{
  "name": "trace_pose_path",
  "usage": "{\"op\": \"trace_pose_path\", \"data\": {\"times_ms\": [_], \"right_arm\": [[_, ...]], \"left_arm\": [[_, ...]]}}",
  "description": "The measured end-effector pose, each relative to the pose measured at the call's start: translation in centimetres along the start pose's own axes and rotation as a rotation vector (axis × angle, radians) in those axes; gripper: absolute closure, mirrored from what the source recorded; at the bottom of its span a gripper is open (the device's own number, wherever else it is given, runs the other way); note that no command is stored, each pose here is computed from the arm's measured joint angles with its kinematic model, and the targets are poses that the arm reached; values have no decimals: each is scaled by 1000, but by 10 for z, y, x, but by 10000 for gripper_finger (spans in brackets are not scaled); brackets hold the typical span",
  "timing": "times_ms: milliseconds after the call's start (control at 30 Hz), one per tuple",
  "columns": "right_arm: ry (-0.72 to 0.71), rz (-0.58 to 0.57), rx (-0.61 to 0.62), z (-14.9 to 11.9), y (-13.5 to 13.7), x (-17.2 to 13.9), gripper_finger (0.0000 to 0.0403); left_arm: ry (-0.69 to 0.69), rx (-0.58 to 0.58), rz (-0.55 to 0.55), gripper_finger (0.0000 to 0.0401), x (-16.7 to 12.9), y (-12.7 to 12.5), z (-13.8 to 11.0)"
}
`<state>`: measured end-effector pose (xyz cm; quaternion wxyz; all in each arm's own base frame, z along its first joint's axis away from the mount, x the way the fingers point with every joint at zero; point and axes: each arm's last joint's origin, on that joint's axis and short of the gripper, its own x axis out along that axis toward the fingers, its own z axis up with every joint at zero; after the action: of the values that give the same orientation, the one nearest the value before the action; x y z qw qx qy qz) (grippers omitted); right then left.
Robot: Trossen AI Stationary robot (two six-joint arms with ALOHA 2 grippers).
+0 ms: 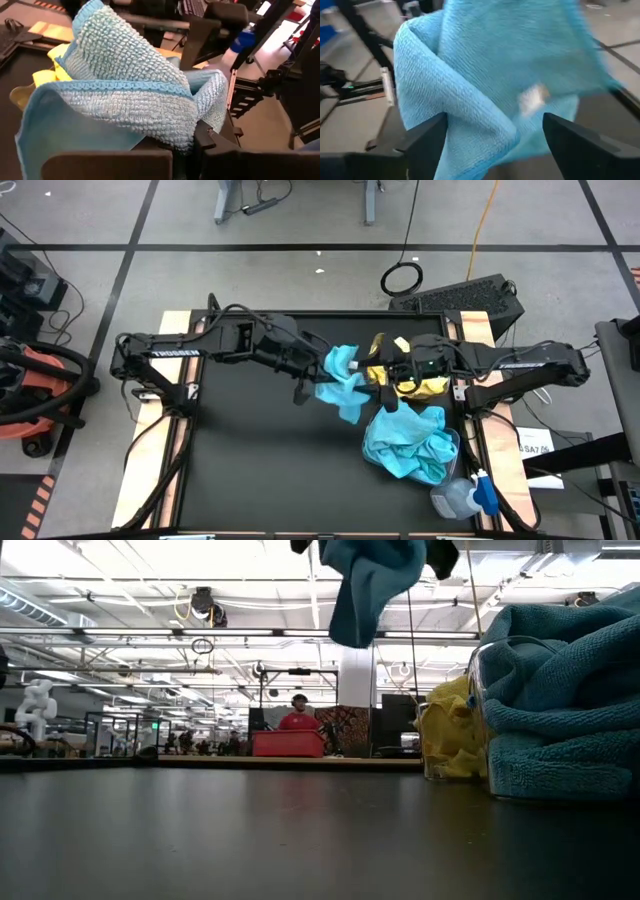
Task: Sort microfiber towel by color & place in baskets
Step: Put the blue microfiber cloth into the bottom transparent bin
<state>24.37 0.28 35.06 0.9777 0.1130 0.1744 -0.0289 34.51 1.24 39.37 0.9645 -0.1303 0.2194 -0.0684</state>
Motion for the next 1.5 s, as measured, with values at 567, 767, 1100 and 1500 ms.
{"op": "trace_pose_path", "data": {"times_ms": [567, 767, 1100, 1500], "right_arm": [[-128, 149, -22, 7, 7, 40, 97], [-162, 180, -20, 10, 8, 44, 188], [-170, 180, -24, 12, 8, 37, 389], [38, 141, 72, 0, 6, -31, 398]], "left_arm": [[-71, 47, -58, 390, 3, -17, 5], [-95, 70, -70, 390, 3, -18, 7], [-118, 71, 34, 323, 2, -15, 8], [-14, 47, 63, 126, 3, -12, -2]]}}
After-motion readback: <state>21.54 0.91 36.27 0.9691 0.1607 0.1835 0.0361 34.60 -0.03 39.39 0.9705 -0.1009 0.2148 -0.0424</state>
